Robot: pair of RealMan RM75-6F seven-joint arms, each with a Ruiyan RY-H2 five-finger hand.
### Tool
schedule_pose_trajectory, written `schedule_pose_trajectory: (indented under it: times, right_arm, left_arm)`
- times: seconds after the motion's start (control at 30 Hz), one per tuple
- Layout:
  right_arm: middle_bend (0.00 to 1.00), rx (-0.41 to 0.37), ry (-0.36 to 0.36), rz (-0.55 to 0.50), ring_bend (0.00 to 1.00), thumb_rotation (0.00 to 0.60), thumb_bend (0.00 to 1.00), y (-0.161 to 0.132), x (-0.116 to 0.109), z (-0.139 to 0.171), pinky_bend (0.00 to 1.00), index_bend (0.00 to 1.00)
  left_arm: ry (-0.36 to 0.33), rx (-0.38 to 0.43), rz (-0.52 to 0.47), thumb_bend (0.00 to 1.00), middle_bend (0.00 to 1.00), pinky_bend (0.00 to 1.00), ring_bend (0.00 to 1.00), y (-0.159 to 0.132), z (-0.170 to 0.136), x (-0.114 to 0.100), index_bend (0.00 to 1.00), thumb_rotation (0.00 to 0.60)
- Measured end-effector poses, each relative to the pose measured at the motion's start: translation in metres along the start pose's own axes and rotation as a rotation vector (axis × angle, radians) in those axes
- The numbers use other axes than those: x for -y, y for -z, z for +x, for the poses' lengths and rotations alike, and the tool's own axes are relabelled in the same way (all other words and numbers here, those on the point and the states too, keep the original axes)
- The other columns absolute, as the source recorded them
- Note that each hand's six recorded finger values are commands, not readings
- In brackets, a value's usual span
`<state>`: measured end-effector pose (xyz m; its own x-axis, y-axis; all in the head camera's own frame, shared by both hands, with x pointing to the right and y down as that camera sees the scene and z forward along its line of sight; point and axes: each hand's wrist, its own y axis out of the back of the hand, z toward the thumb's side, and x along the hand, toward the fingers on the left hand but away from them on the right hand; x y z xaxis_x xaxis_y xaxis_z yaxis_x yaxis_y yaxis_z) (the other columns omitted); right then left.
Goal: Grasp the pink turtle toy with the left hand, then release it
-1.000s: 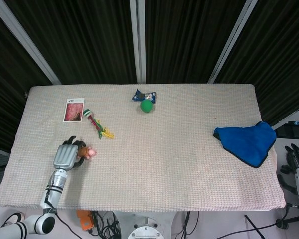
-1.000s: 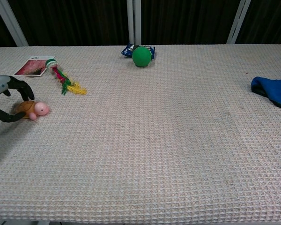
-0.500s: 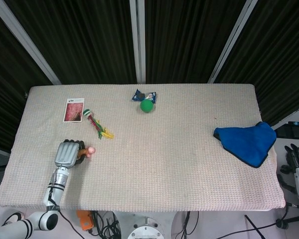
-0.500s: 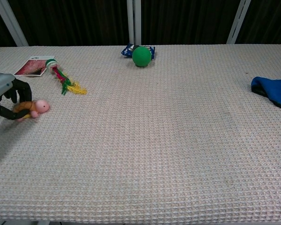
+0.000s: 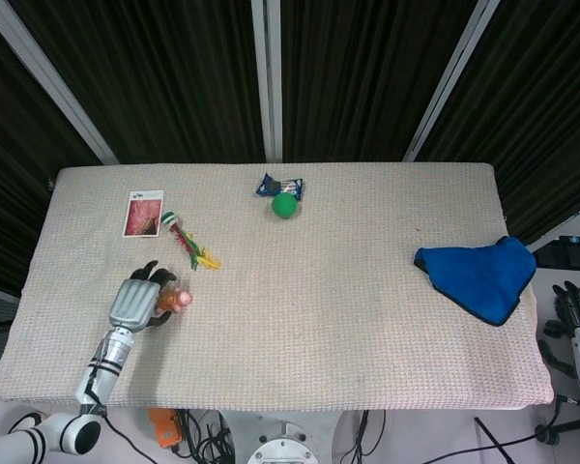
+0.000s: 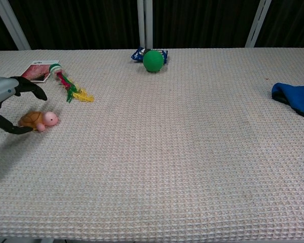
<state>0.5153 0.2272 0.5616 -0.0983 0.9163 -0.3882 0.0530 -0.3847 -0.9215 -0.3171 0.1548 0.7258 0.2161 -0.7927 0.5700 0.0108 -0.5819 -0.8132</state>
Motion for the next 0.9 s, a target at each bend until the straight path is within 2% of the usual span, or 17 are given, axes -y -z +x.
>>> schedule_pose_trajectory:
  times: [0.17,0.4,0.57,0.9]
  right_arm:
    - [0.00,-0.002,0.001,0.001,0.00,0.600,0.24,-0.001,0.000,0.000,0.00,0.00]
    - [0.00,0.002,-0.002,0.004,0.00,0.600,0.24,0.000,0.001,0.000,0.00,0.00]
    - [0.01,0.011,0.006,0.005,0.00,0.600,0.24,0.002,-0.001,-0.001,0.00,0.00]
    - [0.01,0.009,-0.008,0.005,0.00,0.600,0.24,0.000,0.003,-0.005,0.00,0.00]
  left_arm:
    - [0.017,-0.008,0.002,0.17,0.22,0.21,0.05,0.002,-0.002,-0.002,0.24,0.600]
    - [0.031,-0.042,-0.022,0.18,0.33,0.26,0.09,0.006,0.003,0.004,0.32,0.600]
    - [0.034,-0.058,-0.042,0.22,0.44,0.33,0.18,0.009,0.007,0.008,0.43,0.600]
    - [-0.031,-0.054,-0.052,0.31,0.67,0.43,0.38,0.010,0.013,0.006,0.67,0.600]
